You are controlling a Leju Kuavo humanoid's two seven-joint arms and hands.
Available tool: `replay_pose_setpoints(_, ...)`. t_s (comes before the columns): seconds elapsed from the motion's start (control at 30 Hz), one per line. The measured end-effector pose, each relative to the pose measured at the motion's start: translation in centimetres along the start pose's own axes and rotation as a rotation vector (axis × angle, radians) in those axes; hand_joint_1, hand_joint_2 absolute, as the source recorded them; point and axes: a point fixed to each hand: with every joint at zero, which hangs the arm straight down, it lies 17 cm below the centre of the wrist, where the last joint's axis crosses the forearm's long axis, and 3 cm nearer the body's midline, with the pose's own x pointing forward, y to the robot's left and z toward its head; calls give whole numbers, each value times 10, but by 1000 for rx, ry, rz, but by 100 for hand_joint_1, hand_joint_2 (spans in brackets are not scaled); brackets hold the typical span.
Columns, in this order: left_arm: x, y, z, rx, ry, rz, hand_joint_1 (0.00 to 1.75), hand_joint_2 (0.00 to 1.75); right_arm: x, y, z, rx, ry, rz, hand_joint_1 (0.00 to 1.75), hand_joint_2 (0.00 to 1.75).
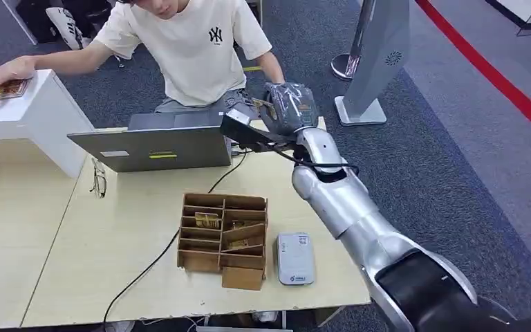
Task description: Pass the card to the sensor for recognition and then transmit it.
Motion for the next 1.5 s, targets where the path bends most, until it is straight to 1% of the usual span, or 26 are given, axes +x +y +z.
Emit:
replay_pose_setpoints(0.1,0,1,0,1,0,-7,0,0,-9,8,0,16,12,69,175,175)
replay_pose_setpoints(0.2,0,2,0,3,0,-12,0,0,-14,13,2,26,16,95,175,175)
replay_pose_setpoints(1.07,0,1,0,1,1,-19,0,0,-26,26,5,59,25,143,175,175)
replay_pose_setpoints(1.1,-1,1,0,0,1,-19,0,0,-26,27,5,60,25,144,169,175)
replay_pose_setpoints(1.13,-1,1,0,-2,1,-19,0,0,-26,27,5,62,26,144,23,175)
replay_pose_setpoints(1.17,-1,1,0,-2,1,-20,0,0,-27,28,5,65,27,145,0,175)
replay_pose_setpoints(1.5,0,0,0,-6,1,-20,0,0,-29,39,9,104,28,138,0,175)
